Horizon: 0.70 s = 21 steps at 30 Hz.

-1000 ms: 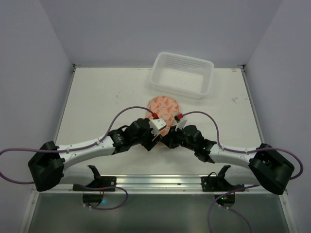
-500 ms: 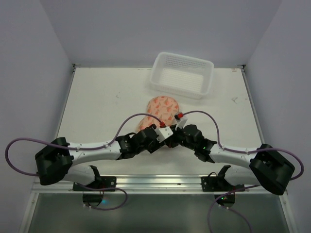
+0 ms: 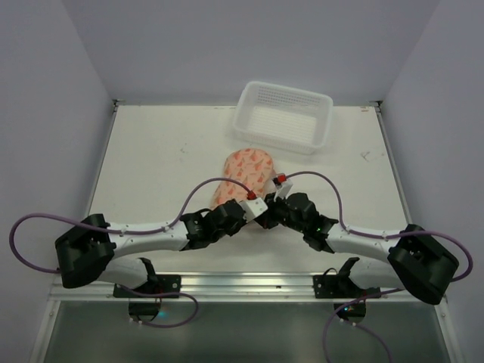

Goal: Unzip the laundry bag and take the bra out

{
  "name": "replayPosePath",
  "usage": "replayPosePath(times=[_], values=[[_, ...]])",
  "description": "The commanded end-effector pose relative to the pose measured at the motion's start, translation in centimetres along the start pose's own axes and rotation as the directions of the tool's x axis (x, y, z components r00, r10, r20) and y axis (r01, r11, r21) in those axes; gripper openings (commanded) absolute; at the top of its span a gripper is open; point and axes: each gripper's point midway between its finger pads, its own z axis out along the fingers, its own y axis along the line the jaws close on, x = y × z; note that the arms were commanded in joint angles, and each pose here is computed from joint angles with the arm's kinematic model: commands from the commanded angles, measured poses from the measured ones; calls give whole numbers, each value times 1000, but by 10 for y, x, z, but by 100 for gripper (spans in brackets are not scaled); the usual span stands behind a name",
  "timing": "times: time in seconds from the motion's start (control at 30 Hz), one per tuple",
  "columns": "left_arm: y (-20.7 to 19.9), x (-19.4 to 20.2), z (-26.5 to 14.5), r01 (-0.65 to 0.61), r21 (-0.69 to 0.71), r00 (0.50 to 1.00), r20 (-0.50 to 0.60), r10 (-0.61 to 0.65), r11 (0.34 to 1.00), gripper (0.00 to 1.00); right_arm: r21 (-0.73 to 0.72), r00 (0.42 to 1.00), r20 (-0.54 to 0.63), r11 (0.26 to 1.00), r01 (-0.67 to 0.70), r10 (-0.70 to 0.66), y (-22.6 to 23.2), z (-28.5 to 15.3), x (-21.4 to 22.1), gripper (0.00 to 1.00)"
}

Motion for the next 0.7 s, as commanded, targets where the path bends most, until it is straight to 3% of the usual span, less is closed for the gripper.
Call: replayPosePath(times=[0.0, 0.67], values=[[13, -2, -10, 36, -58, 999, 35, -34, 998, 0, 36, 997, 76, 999, 11, -13, -13, 2, -24, 0], [2, -8, -36, 67, 58, 988, 137, -74, 996, 0, 189, 994, 106, 982, -20, -1, -86, 14, -73, 0]])
